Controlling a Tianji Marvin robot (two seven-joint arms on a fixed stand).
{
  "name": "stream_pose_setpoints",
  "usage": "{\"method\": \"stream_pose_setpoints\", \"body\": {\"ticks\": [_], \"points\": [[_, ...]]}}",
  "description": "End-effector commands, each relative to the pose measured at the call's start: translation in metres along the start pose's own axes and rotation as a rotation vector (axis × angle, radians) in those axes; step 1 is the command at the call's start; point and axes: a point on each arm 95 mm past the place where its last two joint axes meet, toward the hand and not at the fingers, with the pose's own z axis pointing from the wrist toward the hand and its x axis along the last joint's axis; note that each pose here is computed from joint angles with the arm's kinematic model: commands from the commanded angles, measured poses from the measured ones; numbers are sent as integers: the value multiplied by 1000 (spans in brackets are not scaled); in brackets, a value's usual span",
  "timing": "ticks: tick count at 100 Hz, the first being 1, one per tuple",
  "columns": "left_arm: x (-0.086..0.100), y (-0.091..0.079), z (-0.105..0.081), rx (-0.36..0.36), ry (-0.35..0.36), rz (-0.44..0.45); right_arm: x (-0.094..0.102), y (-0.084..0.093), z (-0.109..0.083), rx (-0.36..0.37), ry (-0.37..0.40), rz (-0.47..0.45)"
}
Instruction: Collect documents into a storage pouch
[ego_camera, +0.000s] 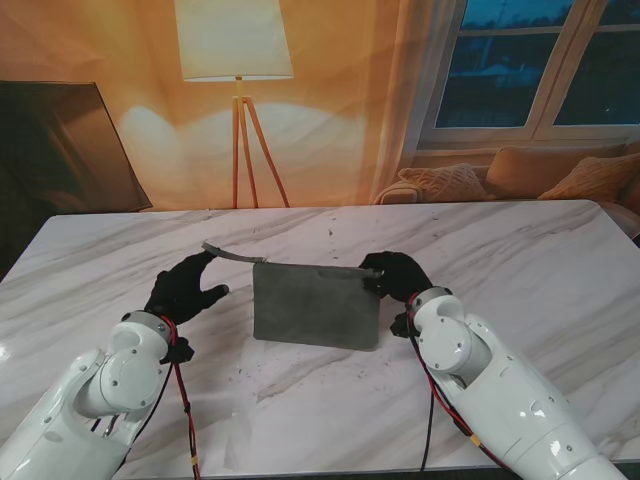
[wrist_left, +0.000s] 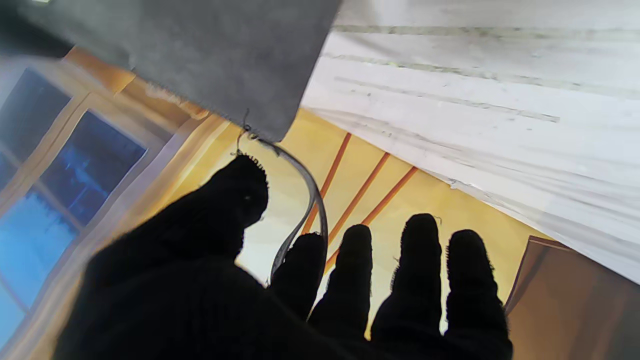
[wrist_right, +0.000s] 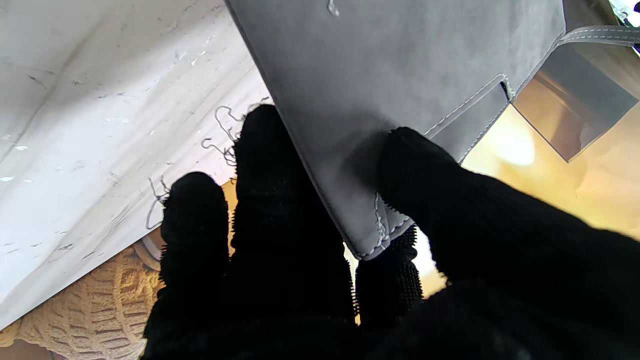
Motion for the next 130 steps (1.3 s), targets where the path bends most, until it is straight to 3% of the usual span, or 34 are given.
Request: {"method": "stream_pose_setpoints", "body": {"ticks": [1,30,56,91,130], "points": [[-10,-1,-1,-30,-23,47,1,-1,0,3,-1,-10],[-30,-5,-8,-36,-100,140,2,-2,0,8,-2,-8],[-33,-7,-12,-28,-105,158,3,-1,1,16,-4,-3],[-14,-5,-13,-3,-32,107,-1,6,-1,32,-36,-2],[16,10,-7,-10,47,28,-6,21,-6,-15,-16,-41]]}}
